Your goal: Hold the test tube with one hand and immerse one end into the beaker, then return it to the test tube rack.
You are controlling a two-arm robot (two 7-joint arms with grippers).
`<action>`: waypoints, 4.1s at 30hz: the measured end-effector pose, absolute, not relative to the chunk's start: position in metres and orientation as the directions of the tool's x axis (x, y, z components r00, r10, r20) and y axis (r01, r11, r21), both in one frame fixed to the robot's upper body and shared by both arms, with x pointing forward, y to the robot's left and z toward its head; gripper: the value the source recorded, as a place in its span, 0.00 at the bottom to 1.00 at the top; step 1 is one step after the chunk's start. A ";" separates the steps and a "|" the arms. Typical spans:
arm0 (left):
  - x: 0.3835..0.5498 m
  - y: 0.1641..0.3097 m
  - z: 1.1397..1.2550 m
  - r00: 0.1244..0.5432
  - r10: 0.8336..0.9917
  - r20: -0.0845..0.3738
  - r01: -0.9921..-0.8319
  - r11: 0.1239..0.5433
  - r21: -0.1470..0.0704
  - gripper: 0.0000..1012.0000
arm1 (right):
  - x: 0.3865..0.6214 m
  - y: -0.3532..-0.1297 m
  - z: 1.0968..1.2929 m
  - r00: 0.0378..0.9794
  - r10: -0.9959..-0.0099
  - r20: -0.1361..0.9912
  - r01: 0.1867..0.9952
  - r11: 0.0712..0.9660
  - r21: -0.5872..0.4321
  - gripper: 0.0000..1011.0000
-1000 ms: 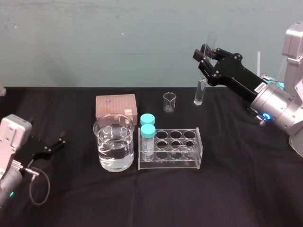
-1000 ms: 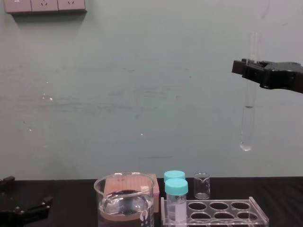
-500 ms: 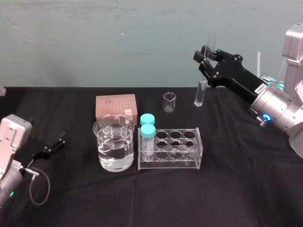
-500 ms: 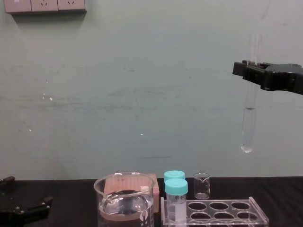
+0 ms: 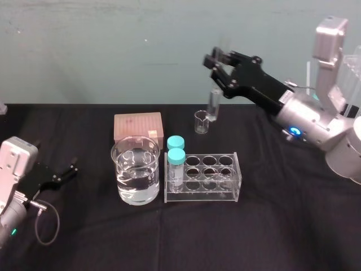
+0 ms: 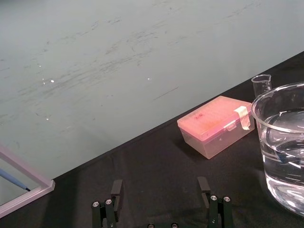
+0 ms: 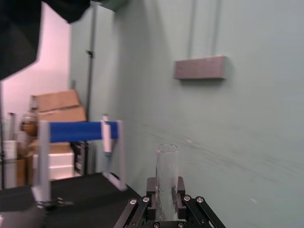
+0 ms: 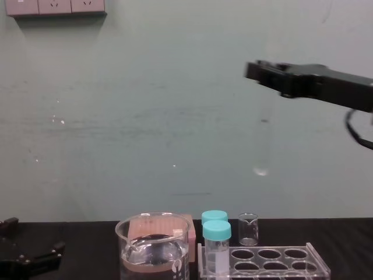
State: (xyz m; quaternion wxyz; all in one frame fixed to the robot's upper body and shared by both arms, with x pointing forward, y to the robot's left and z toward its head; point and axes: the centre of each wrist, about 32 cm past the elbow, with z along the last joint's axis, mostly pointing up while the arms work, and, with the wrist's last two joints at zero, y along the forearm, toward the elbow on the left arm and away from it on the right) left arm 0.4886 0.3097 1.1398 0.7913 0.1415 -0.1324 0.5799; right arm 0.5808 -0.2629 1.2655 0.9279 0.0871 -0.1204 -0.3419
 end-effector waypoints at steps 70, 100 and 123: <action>0.489 0.310 1.140 0.292 0.880 0.374 -0.955 0.287 0.070 0.99 | 0.634 -0.165 1.195 0.937 -0.347 0.030 0.345 0.936 0.069 0.22; 0.489 0.310 1.140 0.292 0.880 0.374 -0.955 0.287 0.070 0.99 | 0.639 -0.164 1.194 0.937 -0.349 0.024 0.347 0.936 0.065 0.22; 0.489 0.310 1.140 0.292 0.880 0.374 -0.955 0.287 0.070 0.99 | 0.640 -0.163 1.194 0.938 -0.347 0.025 0.345 0.936 0.067 0.22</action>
